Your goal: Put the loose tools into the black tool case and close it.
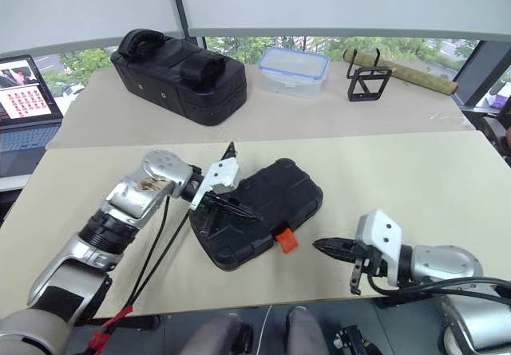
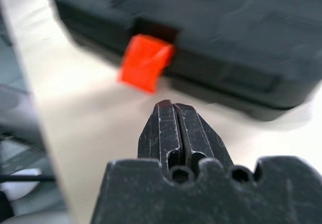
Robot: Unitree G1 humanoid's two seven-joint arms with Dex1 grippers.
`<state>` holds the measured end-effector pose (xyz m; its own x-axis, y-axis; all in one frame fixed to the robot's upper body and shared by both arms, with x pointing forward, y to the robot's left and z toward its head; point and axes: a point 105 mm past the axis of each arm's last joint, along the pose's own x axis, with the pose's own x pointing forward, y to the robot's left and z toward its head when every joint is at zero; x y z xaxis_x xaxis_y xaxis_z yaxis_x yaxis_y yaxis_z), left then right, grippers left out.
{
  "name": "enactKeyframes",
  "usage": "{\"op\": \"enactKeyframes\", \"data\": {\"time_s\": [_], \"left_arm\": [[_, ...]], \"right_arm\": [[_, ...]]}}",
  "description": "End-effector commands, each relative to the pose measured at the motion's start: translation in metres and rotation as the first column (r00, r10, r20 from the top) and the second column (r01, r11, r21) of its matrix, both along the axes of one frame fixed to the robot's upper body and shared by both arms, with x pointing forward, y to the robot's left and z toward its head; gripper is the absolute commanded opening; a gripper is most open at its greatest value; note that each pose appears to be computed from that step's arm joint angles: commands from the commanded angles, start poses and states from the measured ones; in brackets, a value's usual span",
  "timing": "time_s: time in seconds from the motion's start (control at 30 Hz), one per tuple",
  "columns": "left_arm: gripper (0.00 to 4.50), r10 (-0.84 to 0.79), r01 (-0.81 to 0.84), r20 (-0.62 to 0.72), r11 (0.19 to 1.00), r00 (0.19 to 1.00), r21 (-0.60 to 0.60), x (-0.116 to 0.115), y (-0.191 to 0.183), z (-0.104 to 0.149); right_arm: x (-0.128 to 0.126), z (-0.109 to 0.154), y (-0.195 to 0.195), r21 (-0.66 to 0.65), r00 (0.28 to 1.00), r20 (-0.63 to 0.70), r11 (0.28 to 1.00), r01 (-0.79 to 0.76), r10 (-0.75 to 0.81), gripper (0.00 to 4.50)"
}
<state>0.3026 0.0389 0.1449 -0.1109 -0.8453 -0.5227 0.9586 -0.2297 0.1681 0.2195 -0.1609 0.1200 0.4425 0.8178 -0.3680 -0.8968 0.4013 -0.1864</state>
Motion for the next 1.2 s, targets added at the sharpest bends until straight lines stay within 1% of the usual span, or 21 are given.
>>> {"op": "enactKeyframes", "data": {"time_s": [0.03, 0.1, 0.17, 0.37, 0.5, 0.73, 0.9, 0.97, 1.03, 1.2], "left_arm": [[0.05, -0.069, 0.057, 0.075, 0.986, 0.995, 0.160, 0.001, 0.003, -0.030], [0.05, -0.102, 0.083, 0.093, 0.978, 0.990, 0.193, 0.000, 0.004, -0.039], [0.05, -0.112, 0.091, 0.099, 0.976, 0.989, 0.197, -0.001, 0.004, -0.043], [0.05, -0.076, 0.061, 0.115, 0.990, 0.990, 0.129, 0.006, -0.006, -0.035], [0.05, -0.063, 0.051, 0.122, 0.994, 0.990, 0.098, 0.009, -0.012, -0.029], [0.05, -0.078, 0.066, 0.132, 0.994, 0.988, 0.092, 0.007, -0.016, -0.029], [0.05, -0.110, 0.093, 0.153, 0.989, 0.982, 0.115, 0.004, -0.018, -0.035], [0.05, -0.134, 0.106, 0.190, 0.983, 0.973, 0.151, 0.005, -0.017, -0.042], [0.05, -0.145, 0.112, 0.203, 0.979, 0.968, 0.168, 0.005, -0.016, -0.047], [0.05, -0.143, 0.110, 0.207, 0.981, 0.968, 0.161, 0.009, -0.017, -0.046]], "right_arm": [[0.001, 0.004, 0.015, -0.014, 0.998, 0.056, 0.999, -0.029, 0.030, 0.00], [0.004, -0.001, 0.022, -0.023, 0.998, 0.053, 0.999, -0.029, 0.030, 0.00], [0.008, -0.007, 0.027, -0.033, 0.998, 0.049, 0.999, -0.023, 0.025, 0.00], [0.017, -0.035, 0.034, -0.104, 1.000, 0.027, 0.995, 0.008, -0.006, 0.00], [0.028, -0.042, 0.035, -0.107, 0.998, 0.036, 0.993, 0.055, -0.051, 0.00], [0.028, -0.045, 0.034, -0.127, 0.998, 0.033, 0.990, 0.064, -0.060, 0.00], [0.028, -0.020, 0.043, -0.014, 0.991, 0.111, 0.997, 0.073, -0.071, 0.00], [0.024, -0.001, 0.046, 0.061, 0.987, 0.146, 0.996, 0.062, -0.071, 0.00], [0.018, 0.010, 0.047, 0.101, 0.985, 0.162, 0.994, 0.047, -0.063, 0.00], [0.012, 0.012, 0.048, 0.117, 0.989, 0.135, 0.992, 0.039, -0.055, 0.00]]}}
